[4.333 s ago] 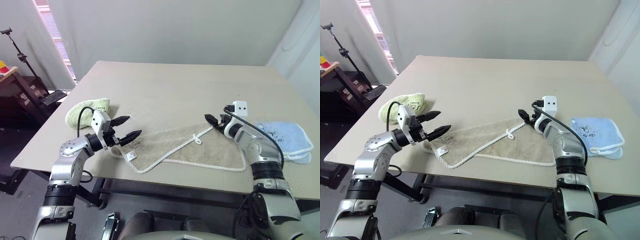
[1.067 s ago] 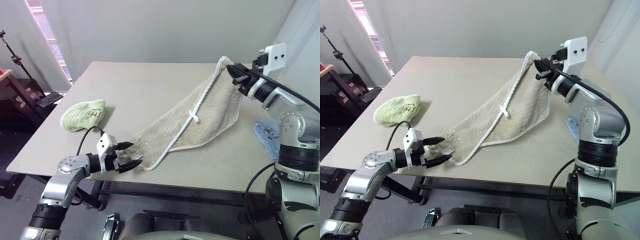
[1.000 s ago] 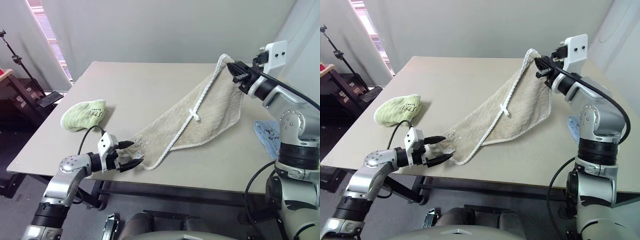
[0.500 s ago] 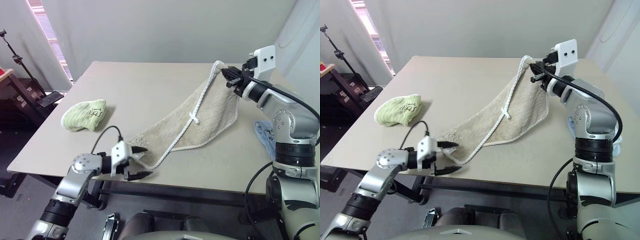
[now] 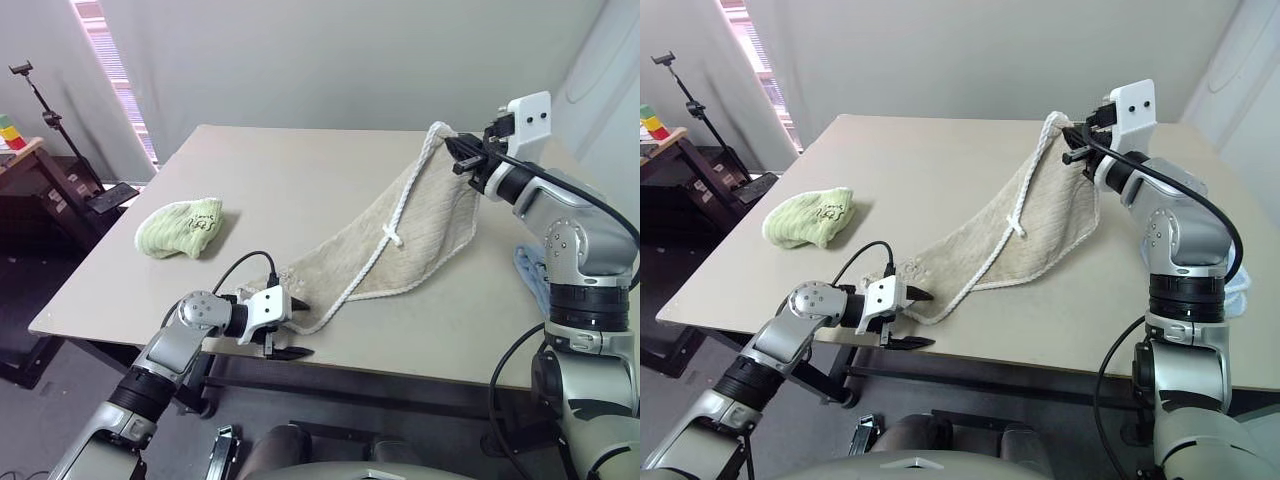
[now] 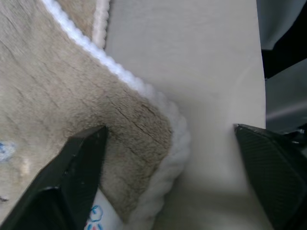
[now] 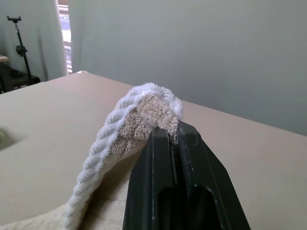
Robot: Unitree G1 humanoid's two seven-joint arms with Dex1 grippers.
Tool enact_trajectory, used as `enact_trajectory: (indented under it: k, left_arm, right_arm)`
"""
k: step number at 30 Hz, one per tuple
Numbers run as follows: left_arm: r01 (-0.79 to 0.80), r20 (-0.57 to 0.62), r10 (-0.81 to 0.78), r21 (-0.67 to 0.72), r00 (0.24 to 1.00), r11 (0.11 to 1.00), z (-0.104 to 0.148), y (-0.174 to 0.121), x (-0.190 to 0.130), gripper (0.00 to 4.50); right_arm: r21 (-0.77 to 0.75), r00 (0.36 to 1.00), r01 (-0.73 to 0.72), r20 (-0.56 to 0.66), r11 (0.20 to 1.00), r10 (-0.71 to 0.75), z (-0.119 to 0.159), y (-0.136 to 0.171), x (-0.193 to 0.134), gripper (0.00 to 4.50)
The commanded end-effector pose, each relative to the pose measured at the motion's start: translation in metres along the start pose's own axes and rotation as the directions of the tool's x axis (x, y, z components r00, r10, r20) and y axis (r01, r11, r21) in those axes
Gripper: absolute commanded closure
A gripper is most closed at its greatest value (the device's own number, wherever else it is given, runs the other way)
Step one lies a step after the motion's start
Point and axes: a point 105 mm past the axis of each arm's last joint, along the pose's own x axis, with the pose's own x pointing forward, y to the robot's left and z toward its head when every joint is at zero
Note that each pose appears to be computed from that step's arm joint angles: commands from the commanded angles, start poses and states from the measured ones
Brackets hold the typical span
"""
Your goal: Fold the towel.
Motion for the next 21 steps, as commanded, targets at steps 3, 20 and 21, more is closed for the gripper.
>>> enact_trajectory:
  k: [3,20,21]
  left_arm:
    - [-0.023,-0.085,0.016,-0.079,0.996,0.997,-0.015,0.006,-0.008,1.93]
    - [-0.029,0.021,0.032,-0.155,0.999,0.987,0.003,0.01,-0.015,4.48]
    - [-0.035,0.046,0.043,-0.168,0.998,0.985,0.007,0.012,-0.016,4.48]
  right_arm:
    - [-0.019,0.998,0.009,0.068,1.0,-0.008,0.019,0.0,-0.003,4.5]
    - [-0.043,0.998,0.003,0.059,0.999,0.0,0.015,0.001,0.0,4.5]
    - [-0.044,0.998,0.002,0.058,0.999,0.0,0.014,0.002,0.0,4.5]
